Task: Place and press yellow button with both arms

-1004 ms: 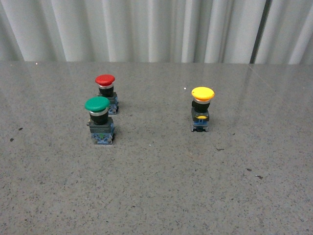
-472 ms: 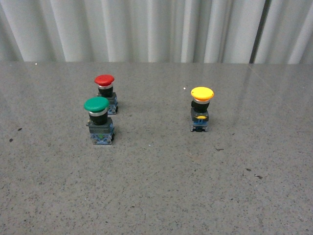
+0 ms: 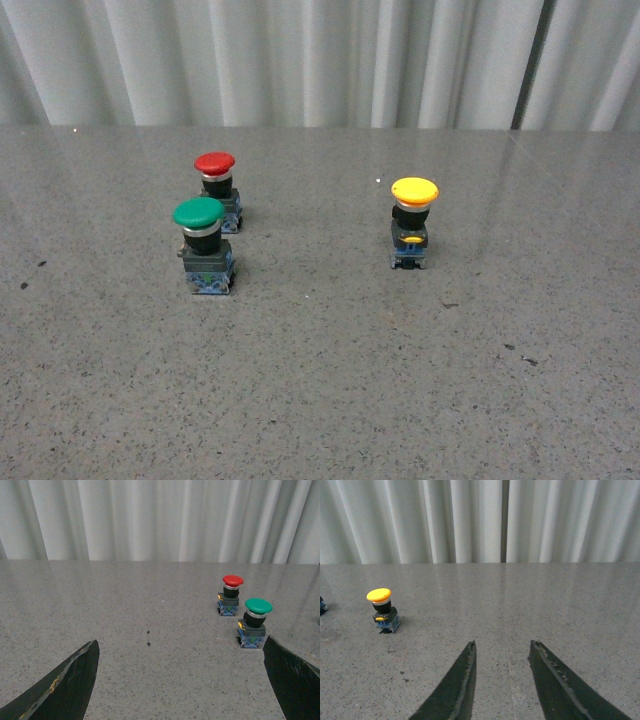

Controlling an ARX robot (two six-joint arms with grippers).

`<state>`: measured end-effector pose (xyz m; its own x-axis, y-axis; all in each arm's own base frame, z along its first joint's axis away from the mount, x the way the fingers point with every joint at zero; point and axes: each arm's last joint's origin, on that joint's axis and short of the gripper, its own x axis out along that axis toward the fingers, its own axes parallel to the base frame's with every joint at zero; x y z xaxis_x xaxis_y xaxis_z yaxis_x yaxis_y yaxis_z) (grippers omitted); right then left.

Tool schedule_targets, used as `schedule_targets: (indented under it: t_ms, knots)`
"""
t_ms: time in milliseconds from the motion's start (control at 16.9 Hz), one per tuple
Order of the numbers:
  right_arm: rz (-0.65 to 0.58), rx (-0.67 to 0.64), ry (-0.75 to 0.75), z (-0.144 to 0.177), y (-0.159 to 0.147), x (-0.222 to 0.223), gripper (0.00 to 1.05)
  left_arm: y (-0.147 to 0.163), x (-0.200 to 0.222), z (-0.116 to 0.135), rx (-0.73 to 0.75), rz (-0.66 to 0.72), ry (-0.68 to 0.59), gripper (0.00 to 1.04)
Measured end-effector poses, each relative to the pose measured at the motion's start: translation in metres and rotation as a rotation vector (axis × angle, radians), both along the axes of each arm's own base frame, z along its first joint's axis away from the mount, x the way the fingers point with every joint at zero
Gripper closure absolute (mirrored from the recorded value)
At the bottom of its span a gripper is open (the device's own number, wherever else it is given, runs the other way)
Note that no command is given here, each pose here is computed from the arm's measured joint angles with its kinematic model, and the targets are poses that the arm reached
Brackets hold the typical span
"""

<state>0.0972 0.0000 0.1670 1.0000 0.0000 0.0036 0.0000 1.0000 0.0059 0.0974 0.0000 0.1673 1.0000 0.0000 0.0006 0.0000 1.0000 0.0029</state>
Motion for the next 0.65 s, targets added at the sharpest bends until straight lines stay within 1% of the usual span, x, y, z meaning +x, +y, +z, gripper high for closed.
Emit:
schedule_targets:
  t_ms: [118, 177, 354, 413, 472, 649]
  knots:
    - [0.0, 0.0, 0.0, 0.0, 0.0, 0.0, 0.54, 0.0, 0.0, 0.0, 0.0, 0.0, 0.0, 0.07]
    - [0.0, 0.0, 0.0, 0.0, 0.0, 0.0, 0.41, 0.0, 0.0, 0.0, 0.0, 0.0, 0.0, 0.07]
    - [0.0, 0.0, 0.0, 0.0, 0.0, 0.0, 0.08, 0.0, 0.0, 0.0, 0.0, 0.0, 0.0, 0.07]
    - [0.0, 0.0, 0.0, 0.0, 0.0, 0.0, 0.05, 0.0, 0.0, 0.0, 0.0, 0.0, 0.0, 0.07]
    - [0.0, 0.0, 0.0, 0.0, 0.0, 0.0, 0.07, 0.0, 0.0, 0.0, 0.0, 0.0, 0.0, 0.07]
    - [0.0, 0.0, 0.0, 0.0, 0.0, 0.0, 0.06, 0.0, 0.0, 0.0, 0.0, 0.0, 0.0, 0.07]
